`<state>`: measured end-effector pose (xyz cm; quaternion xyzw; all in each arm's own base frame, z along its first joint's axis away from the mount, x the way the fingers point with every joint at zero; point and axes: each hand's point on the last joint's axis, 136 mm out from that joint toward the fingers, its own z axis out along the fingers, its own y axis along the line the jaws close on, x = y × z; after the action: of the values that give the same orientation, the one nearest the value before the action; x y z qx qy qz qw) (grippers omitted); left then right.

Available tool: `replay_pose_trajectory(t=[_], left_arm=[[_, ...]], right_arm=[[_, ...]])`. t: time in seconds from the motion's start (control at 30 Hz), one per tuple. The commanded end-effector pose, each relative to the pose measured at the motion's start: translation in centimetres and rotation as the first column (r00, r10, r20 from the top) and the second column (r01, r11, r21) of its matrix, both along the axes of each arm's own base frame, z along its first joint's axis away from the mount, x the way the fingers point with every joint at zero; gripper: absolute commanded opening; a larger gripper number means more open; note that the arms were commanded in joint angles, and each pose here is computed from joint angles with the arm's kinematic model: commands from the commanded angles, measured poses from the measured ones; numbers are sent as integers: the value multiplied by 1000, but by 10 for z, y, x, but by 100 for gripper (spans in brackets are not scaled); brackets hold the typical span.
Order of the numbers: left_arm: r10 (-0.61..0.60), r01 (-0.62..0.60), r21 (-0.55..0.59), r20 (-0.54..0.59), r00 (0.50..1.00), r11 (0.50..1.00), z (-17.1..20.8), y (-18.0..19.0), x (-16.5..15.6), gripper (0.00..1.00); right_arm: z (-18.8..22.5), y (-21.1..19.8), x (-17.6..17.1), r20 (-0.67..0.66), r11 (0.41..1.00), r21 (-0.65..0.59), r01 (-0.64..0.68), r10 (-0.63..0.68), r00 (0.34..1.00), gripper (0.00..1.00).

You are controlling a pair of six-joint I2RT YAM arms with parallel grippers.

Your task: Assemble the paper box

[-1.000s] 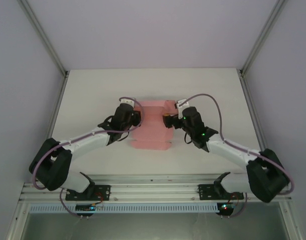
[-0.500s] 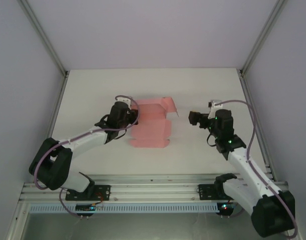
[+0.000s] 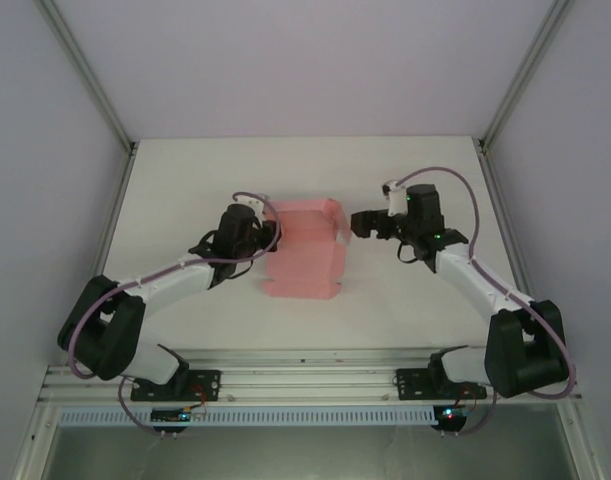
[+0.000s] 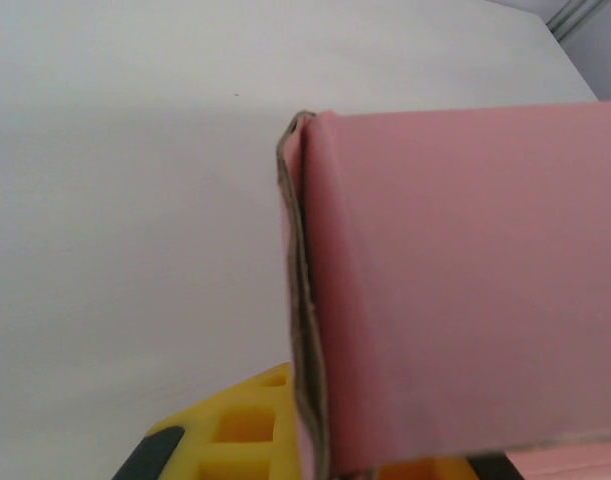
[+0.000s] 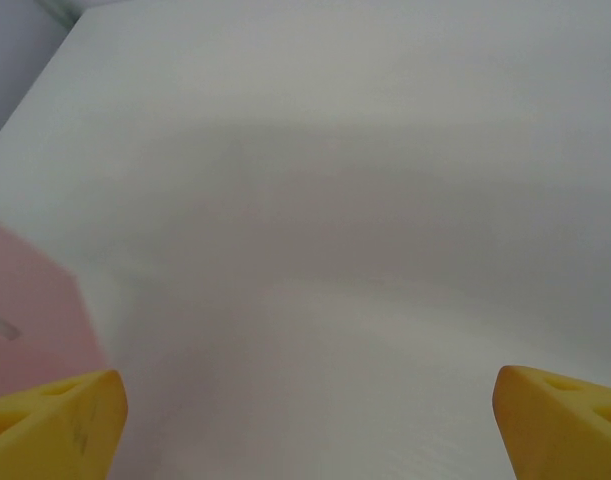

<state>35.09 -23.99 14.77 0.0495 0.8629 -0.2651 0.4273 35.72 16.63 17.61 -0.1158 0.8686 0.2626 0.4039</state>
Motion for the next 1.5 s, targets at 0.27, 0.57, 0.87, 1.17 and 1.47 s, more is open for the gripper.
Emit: replay_pose_trajectory(t=[0.27, 0.57, 0.87, 1.17, 1.47], left_arm=[[-42, 44, -52, 23, 999, 998, 11, -13, 2, 0], [43, -43, 3, 5, 999, 999, 5, 6, 3, 0], [40, -41, 24, 17, 999, 999, 9, 9, 2, 0], [12, -12, 18, 15, 1000, 1000, 9, 4, 0, 0], [12, -12, 11, 7, 1000, 1000, 8, 2, 0, 0]], right_arm=[[-12, 55, 0, 29, 992, -123, -16, 20, 999, 96], [-15, 38, -6, 32, 976, -207, 64, -58, 998, 96], [-1, -15, -35, 19, 969, -236, 70, -67, 998, 94], [32, 28, -48, 113, 963, -152, -223, 241, 964, 86], [32, 64, -33, 122, 932, -206, -298, 326, 937, 79]])
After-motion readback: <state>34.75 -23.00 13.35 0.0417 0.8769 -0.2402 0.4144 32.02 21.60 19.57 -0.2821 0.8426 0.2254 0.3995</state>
